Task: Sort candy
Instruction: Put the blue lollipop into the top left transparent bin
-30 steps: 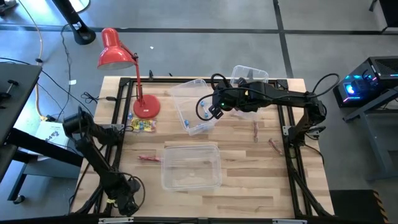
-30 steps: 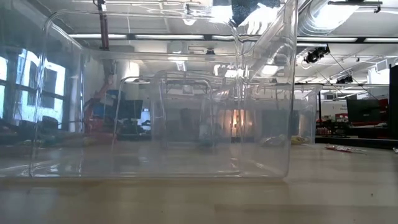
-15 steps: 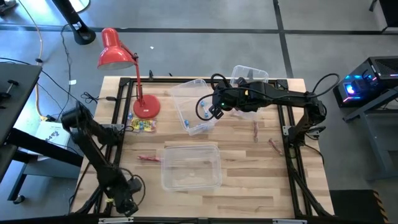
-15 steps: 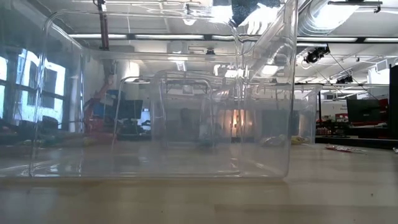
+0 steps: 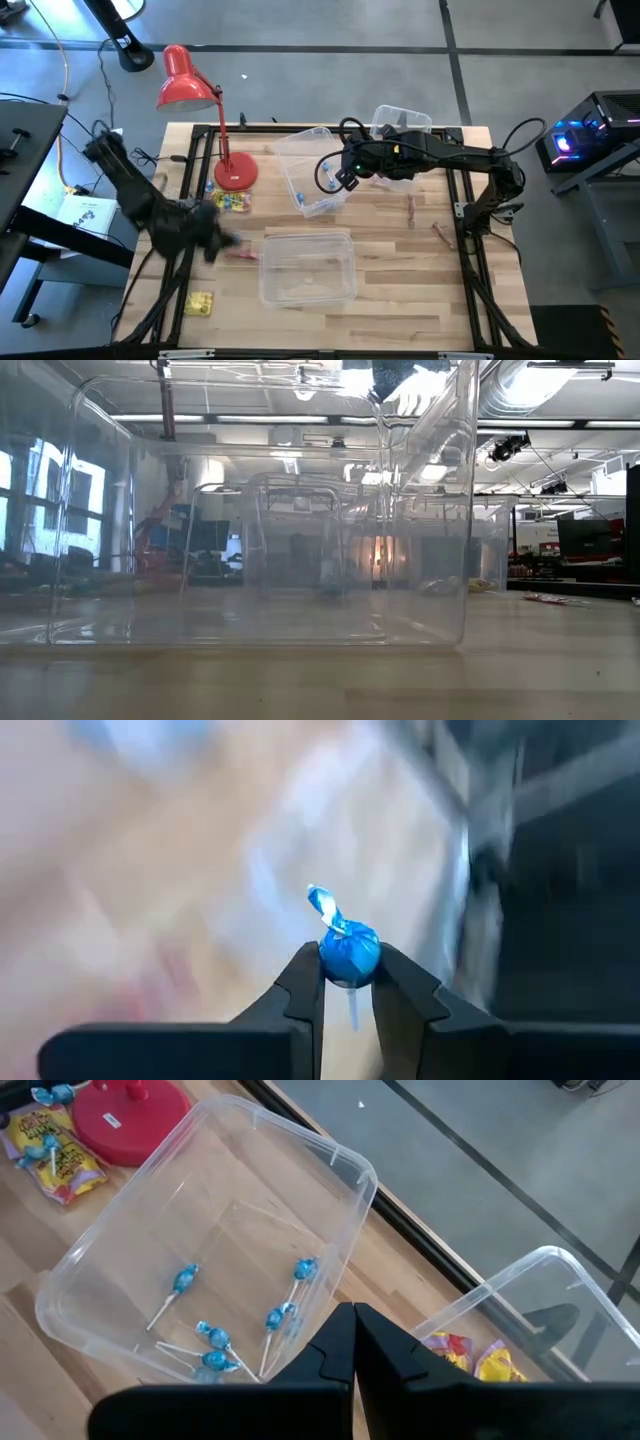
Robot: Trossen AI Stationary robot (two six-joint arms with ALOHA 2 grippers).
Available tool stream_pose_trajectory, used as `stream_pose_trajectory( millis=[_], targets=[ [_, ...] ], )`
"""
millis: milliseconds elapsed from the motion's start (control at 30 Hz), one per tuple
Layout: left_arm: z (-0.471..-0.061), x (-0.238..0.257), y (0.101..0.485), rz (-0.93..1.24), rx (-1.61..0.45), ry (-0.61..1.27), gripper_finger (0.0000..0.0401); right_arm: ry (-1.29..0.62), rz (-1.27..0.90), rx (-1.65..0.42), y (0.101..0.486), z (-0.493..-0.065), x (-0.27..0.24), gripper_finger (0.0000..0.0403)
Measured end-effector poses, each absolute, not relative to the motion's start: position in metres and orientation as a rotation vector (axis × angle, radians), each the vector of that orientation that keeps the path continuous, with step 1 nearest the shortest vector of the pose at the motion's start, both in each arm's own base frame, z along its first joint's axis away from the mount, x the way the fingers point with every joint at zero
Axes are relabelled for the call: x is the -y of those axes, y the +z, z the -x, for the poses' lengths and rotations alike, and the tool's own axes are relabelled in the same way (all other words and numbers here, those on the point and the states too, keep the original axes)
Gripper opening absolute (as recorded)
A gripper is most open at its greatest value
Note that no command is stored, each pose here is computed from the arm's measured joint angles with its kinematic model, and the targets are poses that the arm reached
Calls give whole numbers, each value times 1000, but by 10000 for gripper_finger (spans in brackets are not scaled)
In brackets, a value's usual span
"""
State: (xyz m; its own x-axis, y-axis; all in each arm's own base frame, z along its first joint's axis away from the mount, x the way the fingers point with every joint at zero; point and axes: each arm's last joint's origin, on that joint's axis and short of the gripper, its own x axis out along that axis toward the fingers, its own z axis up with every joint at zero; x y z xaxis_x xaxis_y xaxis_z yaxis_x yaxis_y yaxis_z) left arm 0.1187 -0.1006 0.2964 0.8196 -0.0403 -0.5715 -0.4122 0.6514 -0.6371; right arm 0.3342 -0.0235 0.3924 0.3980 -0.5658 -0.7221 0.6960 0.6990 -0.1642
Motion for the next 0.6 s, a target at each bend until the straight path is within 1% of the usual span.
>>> stream_pose_trajectory(
  millis=[67, 133, 200, 267, 433, 533, 600],
  targets=[
    [-120, 79, 305, 740, -421, 337, 46, -809, -184, -835, 391, -336, 24, 0],
    [-125, 61, 311, 609, -317, 441, 46, -813, -193, -834, 390, -337, 23, 0],
    [-134, 46, 315, 490, -261, 543, 46, -820, -201, -827, 388, -340, 23, 0],
    [-147, 33, 318, 418, -242, 613, 46, -827, -214, -810, 385, -346, 24, 0],
    [-193, 0, 318, 311, -243, 616, 64, -816, -218, -782, 374, -363, 23, 0],
    [-224, -20, 308, 257, -258, 584, 73, -816, -211, -745, 373, -370, 20, 0],
    [-243, -34, 297, 228, -279, 572, 75, -849, -177, -683, 376, -372, 14, 0]
  ],
)
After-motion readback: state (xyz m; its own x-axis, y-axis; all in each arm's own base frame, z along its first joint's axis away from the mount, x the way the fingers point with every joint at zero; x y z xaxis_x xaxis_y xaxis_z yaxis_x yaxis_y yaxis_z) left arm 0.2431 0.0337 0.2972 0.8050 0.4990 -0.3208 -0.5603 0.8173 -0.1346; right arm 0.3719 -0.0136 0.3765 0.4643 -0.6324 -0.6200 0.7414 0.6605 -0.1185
